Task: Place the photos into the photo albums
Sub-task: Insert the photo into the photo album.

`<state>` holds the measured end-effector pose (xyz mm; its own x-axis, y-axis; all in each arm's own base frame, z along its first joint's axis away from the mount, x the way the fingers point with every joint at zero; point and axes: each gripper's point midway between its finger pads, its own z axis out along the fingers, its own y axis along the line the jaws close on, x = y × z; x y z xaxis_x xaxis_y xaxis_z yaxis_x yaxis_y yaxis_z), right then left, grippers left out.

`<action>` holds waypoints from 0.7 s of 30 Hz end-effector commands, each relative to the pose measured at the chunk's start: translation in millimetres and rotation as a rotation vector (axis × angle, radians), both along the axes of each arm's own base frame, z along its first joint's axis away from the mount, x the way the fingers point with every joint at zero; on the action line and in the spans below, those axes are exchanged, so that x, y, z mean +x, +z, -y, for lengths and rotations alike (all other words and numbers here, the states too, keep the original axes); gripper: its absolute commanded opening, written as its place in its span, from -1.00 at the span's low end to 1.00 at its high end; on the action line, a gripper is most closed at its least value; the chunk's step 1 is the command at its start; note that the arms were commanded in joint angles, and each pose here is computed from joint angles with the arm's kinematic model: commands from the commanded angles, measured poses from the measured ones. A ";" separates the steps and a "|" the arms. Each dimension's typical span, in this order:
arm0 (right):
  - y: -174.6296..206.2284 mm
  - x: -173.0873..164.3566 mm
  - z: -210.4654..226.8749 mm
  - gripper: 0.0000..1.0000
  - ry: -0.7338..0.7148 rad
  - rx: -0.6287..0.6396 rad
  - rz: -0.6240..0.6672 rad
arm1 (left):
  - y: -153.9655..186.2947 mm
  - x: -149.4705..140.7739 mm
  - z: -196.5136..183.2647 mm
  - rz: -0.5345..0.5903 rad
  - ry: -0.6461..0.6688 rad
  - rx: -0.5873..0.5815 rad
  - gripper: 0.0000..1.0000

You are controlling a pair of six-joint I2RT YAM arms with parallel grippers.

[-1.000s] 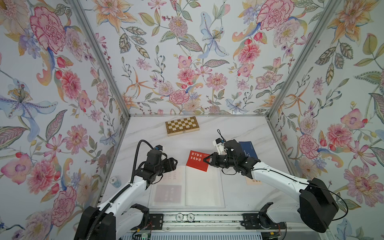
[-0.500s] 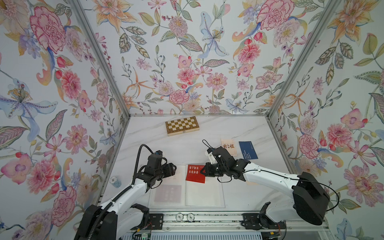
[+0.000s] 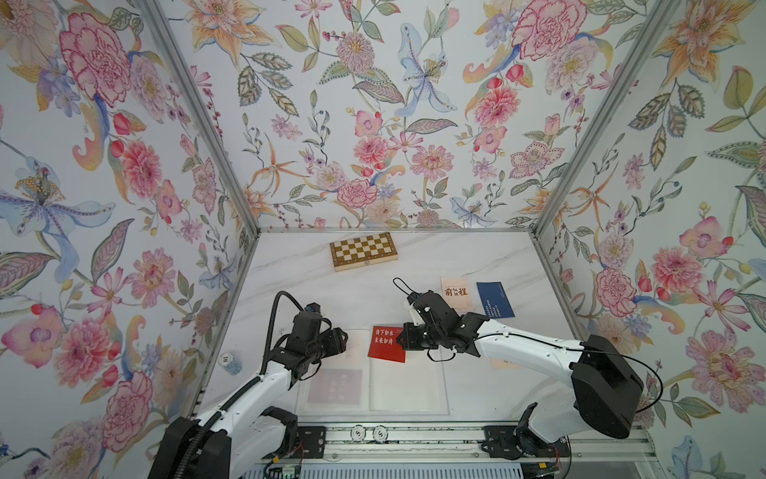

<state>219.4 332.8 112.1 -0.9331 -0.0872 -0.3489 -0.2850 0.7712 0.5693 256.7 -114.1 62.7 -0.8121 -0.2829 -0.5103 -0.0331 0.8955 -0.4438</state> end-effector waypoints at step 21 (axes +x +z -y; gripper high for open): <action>-28.5 -12.0 3.1 -1.00 0.054 -0.049 -0.054 | -3.2 -1.2 -40.2 0.001 0.091 0.077 0.29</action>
